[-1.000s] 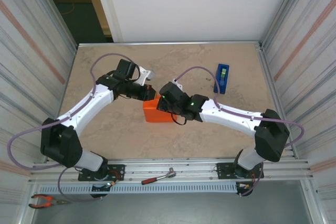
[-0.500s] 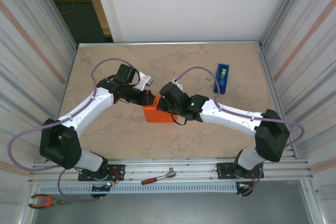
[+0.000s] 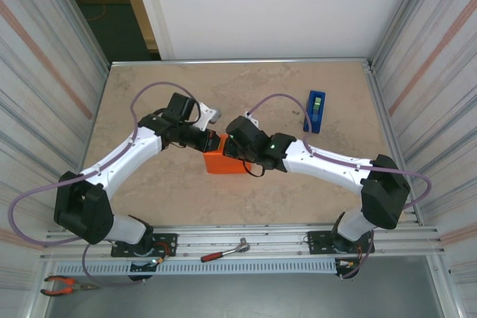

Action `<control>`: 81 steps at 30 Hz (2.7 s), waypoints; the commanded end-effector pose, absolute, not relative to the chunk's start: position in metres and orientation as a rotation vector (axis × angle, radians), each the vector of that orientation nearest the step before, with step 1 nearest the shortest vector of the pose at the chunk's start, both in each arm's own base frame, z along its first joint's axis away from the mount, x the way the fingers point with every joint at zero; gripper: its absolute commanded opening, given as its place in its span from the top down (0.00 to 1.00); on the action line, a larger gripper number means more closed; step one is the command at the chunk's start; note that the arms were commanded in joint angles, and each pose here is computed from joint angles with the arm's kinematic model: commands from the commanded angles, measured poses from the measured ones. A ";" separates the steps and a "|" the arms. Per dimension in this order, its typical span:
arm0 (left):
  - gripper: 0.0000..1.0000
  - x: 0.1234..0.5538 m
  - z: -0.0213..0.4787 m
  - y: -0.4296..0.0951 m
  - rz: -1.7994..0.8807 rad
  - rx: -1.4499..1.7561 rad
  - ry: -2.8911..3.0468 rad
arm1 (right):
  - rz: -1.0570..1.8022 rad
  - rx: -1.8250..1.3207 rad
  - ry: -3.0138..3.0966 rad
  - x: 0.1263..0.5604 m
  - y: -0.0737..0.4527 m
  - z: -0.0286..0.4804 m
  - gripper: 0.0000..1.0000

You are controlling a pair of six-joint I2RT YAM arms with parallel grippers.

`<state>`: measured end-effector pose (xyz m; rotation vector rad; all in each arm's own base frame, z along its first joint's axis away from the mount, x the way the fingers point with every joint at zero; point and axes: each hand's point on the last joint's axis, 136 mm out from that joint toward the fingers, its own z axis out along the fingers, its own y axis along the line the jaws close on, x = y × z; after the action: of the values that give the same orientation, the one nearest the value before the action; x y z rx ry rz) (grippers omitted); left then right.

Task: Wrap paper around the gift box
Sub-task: Stick the wrapping paper to the gift box.

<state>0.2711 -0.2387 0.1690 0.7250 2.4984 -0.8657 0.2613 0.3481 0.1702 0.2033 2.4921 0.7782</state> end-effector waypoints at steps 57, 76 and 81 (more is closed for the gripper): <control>1.00 0.247 0.135 -0.228 -0.702 0.816 2.603 | 0.923 0.074 2.452 0.292 0.332 0.207 0.99; 1.00 0.247 0.135 -0.227 -0.700 0.815 2.600 | 0.939 0.012 2.583 0.267 0.343 0.168 1.00; 1.00 0.247 0.136 -0.228 -0.702 0.815 2.598 | 0.955 -0.016 2.524 0.270 0.343 0.190 1.00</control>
<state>0.2725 -0.2393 0.1689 0.7790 2.4527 -0.7406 0.2785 0.3459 0.1761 0.0402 2.5404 0.9476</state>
